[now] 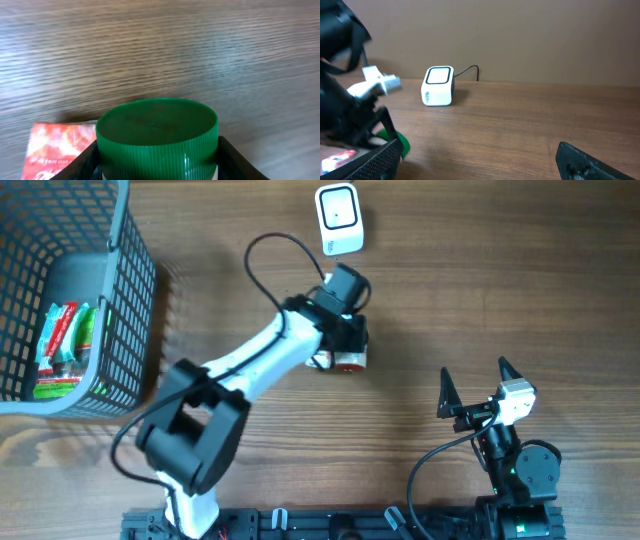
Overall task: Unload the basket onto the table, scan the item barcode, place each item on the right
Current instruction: 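Lift the jar and red box with left gripper, place on table centre, then reach the left gripper back into the basket and grasp snack packets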
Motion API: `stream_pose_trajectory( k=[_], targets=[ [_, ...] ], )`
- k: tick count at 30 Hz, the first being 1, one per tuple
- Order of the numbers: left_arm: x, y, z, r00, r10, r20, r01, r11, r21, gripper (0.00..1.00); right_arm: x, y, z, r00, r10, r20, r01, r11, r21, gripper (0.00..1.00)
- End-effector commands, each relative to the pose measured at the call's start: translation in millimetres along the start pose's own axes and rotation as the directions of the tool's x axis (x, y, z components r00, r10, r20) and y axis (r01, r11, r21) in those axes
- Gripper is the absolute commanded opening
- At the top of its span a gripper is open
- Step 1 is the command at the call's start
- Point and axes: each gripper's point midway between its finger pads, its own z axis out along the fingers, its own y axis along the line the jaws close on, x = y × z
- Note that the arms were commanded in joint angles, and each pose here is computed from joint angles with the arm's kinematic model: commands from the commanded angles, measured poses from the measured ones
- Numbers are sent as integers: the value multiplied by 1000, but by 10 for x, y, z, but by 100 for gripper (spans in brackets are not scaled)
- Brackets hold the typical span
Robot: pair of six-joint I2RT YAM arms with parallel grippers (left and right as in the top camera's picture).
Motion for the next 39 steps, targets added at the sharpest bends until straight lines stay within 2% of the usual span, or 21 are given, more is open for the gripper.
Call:
stream_pose_trajectory(
  k=[1,3,7,9,10,11,16,19,21,23,25,27,29,31,33,34,35,39],
  targets=[
    [17,58,152,999,-17,35,20,996,-92,30,-14,-22,-2,1000,-9,7,9,1000,10,100],
    [52,70,212,1000,-14,24,16,995,-101,31,-14,-22,-2,1000,-10,7,9,1000,10,100],
    [9,42,195,999,-10,38,14,996,-91,76,-14,-22,-2,1000,-9,7,9,1000,10,100],
    [-72,-14,72,998,-8,69,13,997,-72,83,-14,-22,-2,1000,-9,7,9,1000,10,100],
    [-127,-51,-13,996,-8,90,13,998,-59,95,-14,-22,-2,1000,-9,7,9,1000,10,100],
    [-180,-87,-114,994,-8,113,13,999,-45,100,-14,-22,-2,1000,-9,7,9,1000,10,100],
    [-482,-240,-801,963,42,265,-48,999,16,100,-14,-22,-2,1000,-9,7,9,1000,10,100],
    [-753,-74,-1343,931,69,358,-76,997,4,100,-14,-22,-2,1000,-9,7,9,1000,10,100],
    [-1174,464,-2109,879,45,475,-18,998,-62,100,-14,-22,-2,1000,-9,7,9,1000,10,100],
    [-1452,1150,-2881,808,-14,589,114,985,-133,100,-14,-22,-2,1000,-9,7,9,1000,10,100],
    [-1533,1999,-3676,698,-80,711,296,937,-185,100,-14,-22,-2,1000,-9,7,9,1000,10,100],
    [-1387,2720,-4116,630,-98,770,434,867,-245,100,-14,-22,-2,1000,-9,7,9,1000,10,100],
    [-1109,3411,-4320,634,-100,766,529,779,-336,100,-14,-22,-2,1000,-9,7,9,1000,10,100],
    [-801,3980,-4304,680,-139,720,580,702,-413,100,-14,-22,-2,1000,-9,7,9,1000,10,100],
    [-625,4265,-4179,713,-190,675,597,669,-443,100,-14,-22,-2,1000,-9,7,9,1000,10,100],
    [-469,4481,-4007,730,-260,633,619,644,-450,100,-14,-22,-2,1000,-9,7,9,1000,10,100],
    [-355,4628,-3835,749,-310,586,622,635,-458,100,-14,-22,-2,1000,-9,7,9,1000,10,100],
    [-156,4932,-3136,860,-359,362,505,703,-501,100,-14,-22,-2,1000,-10,7,9,1000,10,100]
  ],
)
